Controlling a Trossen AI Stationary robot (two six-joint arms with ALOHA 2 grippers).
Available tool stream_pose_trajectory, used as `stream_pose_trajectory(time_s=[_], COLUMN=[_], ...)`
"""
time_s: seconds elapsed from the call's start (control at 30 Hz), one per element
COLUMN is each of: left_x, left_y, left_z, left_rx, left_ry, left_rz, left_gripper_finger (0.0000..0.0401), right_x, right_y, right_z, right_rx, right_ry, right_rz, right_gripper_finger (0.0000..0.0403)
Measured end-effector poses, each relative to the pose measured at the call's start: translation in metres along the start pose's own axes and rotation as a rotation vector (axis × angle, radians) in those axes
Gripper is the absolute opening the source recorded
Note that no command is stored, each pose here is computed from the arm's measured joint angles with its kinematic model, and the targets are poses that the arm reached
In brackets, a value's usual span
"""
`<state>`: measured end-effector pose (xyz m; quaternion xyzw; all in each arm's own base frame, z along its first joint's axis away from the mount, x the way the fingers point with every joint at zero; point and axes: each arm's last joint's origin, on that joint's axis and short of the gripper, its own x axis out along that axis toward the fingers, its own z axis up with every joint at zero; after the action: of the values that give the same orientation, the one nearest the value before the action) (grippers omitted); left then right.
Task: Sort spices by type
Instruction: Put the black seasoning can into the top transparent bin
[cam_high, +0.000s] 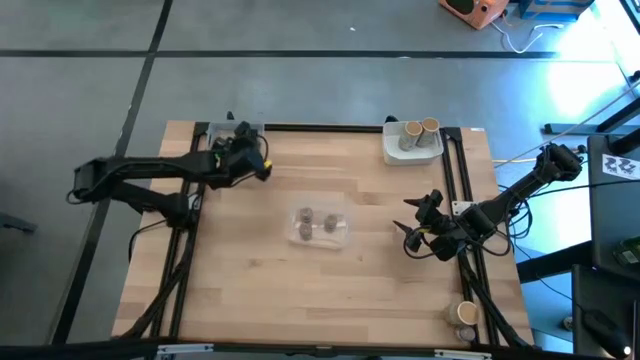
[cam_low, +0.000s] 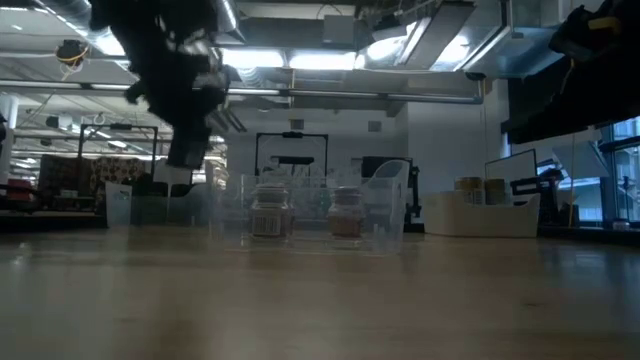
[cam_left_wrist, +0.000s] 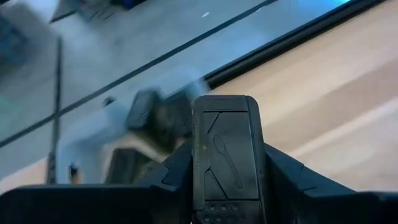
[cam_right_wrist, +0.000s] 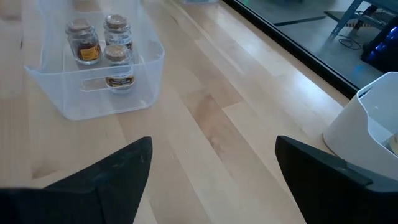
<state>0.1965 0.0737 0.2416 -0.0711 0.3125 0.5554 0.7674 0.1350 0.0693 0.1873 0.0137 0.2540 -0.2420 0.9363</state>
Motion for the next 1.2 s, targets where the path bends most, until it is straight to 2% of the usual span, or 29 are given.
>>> stream_pose_trajectory(time_s=[0.27,0.6,1.2], left_x=[0.027,0.051,0.081], left_y=[0.018,0.031,0.047], left_z=[-0.014,-0.013,-0.043], left_rx=[-0.045,-0.097,-0.223], left_ry=[0.059,-0.002,-0.047], left_rz=[0.115,0.169,0.122], left_gripper_finger=[0.0122,0.0123,0.0123], right_x=[0.000,0.000,0.000], right_y=[0.000,0.000,0.000], right_z=[0.000,0.000,0.000], right_rx=[-0.001,-0.001,0.000], right_ry=[0.001,0.000,0.000], right_rz=[0.000,0.000,0.000], right_gripper_finger=[0.0340,0.0340,0.0340])
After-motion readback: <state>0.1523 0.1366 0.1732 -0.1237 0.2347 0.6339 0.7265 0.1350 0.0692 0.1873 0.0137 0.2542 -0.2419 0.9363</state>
